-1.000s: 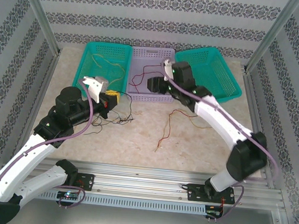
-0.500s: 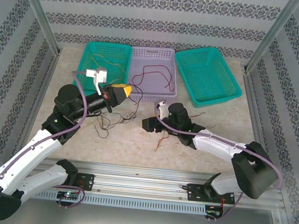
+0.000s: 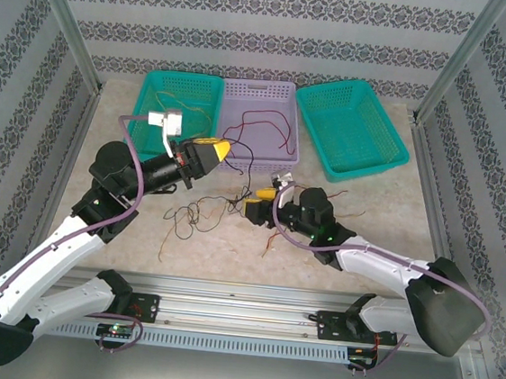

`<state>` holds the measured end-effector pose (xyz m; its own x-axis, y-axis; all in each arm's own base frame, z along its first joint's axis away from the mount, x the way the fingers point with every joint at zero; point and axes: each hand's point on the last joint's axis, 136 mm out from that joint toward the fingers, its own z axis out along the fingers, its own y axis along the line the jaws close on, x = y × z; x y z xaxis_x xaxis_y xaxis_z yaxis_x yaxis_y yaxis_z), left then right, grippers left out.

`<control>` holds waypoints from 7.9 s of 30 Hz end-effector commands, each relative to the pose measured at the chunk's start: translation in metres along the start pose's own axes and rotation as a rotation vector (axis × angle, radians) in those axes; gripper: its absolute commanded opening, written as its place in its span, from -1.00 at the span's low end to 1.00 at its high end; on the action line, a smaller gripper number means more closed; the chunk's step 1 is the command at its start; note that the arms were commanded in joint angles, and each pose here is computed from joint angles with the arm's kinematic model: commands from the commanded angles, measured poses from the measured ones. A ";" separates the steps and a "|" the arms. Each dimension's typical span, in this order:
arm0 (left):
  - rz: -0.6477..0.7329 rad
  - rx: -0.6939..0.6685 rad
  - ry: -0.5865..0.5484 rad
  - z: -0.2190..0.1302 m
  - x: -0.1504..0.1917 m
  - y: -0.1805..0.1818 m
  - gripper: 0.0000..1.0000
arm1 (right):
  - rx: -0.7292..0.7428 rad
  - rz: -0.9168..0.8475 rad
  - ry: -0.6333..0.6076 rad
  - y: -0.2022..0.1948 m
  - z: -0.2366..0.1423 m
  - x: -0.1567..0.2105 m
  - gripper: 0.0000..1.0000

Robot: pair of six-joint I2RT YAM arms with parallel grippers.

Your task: Untangle the cables

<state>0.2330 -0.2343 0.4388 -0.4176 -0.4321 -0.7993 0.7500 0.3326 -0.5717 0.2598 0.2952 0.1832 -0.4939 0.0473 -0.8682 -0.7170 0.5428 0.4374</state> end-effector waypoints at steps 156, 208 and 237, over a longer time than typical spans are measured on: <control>0.536 -0.982 0.218 -0.149 -0.009 0.097 -1.00 | 0.921 0.654 -0.383 -0.215 -0.263 -0.036 -1.00; 0.427 -0.580 0.302 -0.096 0.066 0.093 -1.00 | 0.207 0.379 0.425 -0.036 0.113 0.059 -0.11; 0.451 -0.620 0.274 -0.106 0.058 0.092 -1.00 | 0.418 0.403 0.366 -0.091 0.062 0.050 -1.00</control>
<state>0.2247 -0.1434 0.3064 -0.3748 0.0521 -0.9256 0.4875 0.8603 -0.1490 0.3092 0.3372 0.0611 -0.9065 -0.0252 -0.4216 -0.2772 0.7885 0.5490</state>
